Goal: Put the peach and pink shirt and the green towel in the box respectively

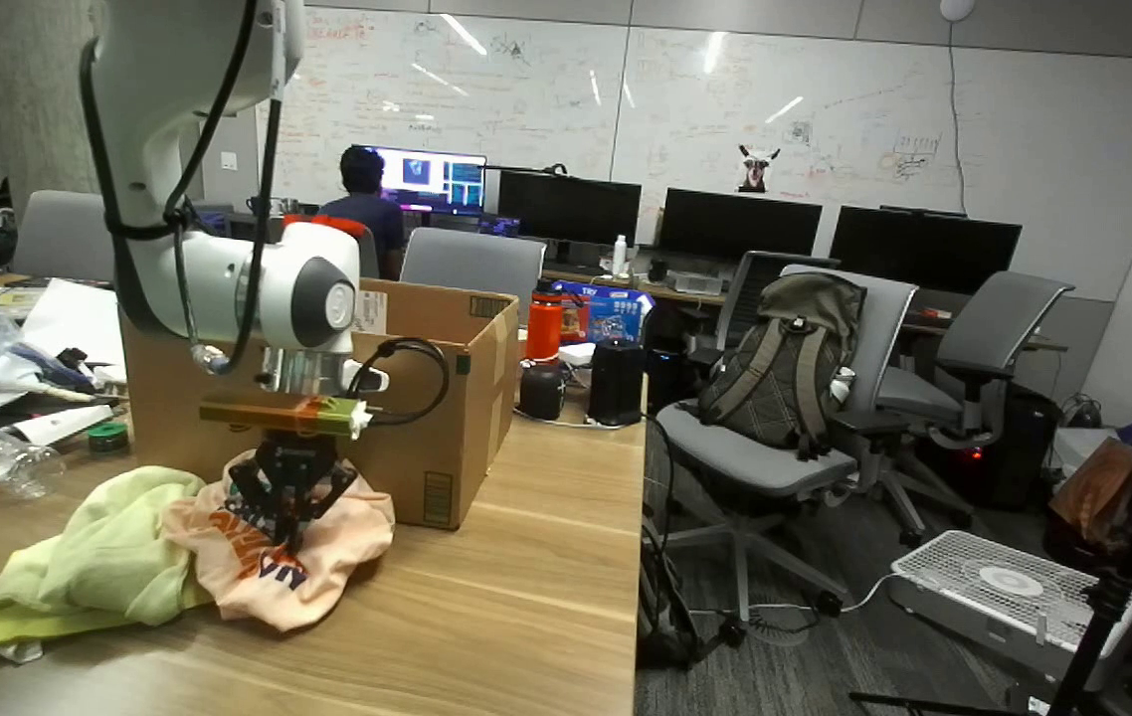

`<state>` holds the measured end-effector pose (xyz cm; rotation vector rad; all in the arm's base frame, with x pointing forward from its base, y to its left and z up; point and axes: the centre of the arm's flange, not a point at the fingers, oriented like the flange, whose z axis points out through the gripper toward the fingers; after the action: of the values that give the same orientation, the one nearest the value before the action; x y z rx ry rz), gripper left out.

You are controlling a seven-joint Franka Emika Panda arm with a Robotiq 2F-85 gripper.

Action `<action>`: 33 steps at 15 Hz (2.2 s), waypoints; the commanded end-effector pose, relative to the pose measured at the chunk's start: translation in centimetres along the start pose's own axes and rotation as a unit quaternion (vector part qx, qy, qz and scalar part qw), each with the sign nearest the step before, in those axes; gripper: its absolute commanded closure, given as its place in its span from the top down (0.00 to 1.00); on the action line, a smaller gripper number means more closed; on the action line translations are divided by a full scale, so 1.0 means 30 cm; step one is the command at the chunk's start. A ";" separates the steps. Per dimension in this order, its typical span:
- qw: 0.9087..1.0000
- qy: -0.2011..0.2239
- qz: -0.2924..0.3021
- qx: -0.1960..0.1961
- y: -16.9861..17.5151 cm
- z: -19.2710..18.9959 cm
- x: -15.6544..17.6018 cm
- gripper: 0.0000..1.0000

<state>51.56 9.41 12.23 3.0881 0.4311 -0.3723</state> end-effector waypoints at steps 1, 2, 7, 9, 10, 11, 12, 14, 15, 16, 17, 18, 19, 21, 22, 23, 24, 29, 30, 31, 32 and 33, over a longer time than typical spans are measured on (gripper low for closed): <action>1.000 0.029 0.001 -0.004 -0.008 -0.103 -0.030 0.00; 0.999 0.035 0.004 -0.005 -0.007 -0.127 -0.039 0.00; 0.997 0.068 0.015 -0.014 -0.019 -0.259 -0.087 0.01; 0.996 0.082 0.021 -0.018 -0.024 -0.306 -0.110 0.01; 0.995 0.090 0.024 -0.020 -0.027 -0.332 -0.120 0.01; 0.995 0.097 0.027 -0.022 -0.029 -0.358 -0.132 0.01; 0.994 0.105 0.031 -0.026 -0.029 -0.384 -0.147 0.01; 0.991 0.120 0.044 -0.030 -0.034 -0.445 -0.174 0.01; 0.990 0.127 0.050 -0.032 -0.034 -0.478 -0.185 0.01; 0.988 0.136 0.056 -0.036 -0.033 -0.513 -0.198 0.01; 0.987 0.145 0.062 -0.039 -0.032 -0.548 -0.206 0.01; 0.984 0.156 0.069 -0.043 -0.027 -0.590 -0.218 0.01; 0.982 0.165 0.077 -0.048 -0.021 -0.628 -0.226 0.01; 0.977 0.187 0.090 -0.058 -0.009 -0.708 -0.238 0.01; 0.974 0.196 0.093 -0.063 -0.002 -0.748 -0.245 0.01; 0.971 0.207 0.099 -0.072 0.003 -0.787 -0.250 0.01; 0.968 0.217 0.100 -0.080 0.008 -0.824 -0.258 0.01; 0.952 0.260 0.108 -0.116 0.022 -1.001 -0.291 0.01; 0.949 0.269 0.110 -0.120 0.023 -1.035 -0.296 0.01; 0.946 0.278 0.114 -0.123 0.022 -1.072 -0.302 0.01; 0.942 0.288 0.114 -0.128 0.021 -1.106 -0.308 0.01; 0.939 0.297 0.115 -0.132 0.017 -1.143 -0.310 0.01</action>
<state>50.82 7.28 43.91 2.9219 0.1215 0.5007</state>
